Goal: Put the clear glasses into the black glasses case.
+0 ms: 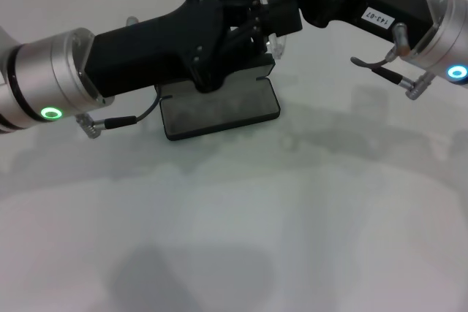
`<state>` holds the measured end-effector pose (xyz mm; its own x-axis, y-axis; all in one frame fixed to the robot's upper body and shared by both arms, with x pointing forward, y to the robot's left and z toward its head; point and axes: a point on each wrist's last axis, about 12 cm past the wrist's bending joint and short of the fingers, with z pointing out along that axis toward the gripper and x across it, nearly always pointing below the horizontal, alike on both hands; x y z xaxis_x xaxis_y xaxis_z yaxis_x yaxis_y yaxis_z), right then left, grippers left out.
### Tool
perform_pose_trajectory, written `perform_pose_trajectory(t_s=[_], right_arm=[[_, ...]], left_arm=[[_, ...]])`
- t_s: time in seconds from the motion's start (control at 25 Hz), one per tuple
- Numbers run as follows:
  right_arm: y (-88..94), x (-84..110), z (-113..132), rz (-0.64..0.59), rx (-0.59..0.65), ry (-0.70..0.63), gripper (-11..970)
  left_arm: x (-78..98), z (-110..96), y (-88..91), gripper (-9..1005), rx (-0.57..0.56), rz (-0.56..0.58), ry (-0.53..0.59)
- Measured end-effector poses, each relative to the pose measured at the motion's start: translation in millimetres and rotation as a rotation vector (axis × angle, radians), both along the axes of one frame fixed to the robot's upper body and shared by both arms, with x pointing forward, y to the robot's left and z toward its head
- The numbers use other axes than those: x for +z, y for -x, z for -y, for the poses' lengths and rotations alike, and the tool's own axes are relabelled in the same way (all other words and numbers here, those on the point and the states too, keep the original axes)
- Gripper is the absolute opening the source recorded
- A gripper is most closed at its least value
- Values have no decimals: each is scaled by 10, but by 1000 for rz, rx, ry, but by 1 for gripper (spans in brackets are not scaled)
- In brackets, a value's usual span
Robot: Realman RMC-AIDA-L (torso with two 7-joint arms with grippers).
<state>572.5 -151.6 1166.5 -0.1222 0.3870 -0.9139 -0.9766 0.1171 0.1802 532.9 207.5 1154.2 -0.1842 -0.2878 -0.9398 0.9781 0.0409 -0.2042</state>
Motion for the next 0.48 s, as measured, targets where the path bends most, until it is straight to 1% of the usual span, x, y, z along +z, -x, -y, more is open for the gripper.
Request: perform_pose_trajectory(t_s=[0.2, 0.48], right_arm=[[-8, -3, -4, -1, -7, 4, 123], [-17, -10, 10, -3, -12, 13, 123]], left_arm=[[7, -30, -37, 97, 12, -45, -8], [37, -141, -33, 96, 65, -35, 26]])
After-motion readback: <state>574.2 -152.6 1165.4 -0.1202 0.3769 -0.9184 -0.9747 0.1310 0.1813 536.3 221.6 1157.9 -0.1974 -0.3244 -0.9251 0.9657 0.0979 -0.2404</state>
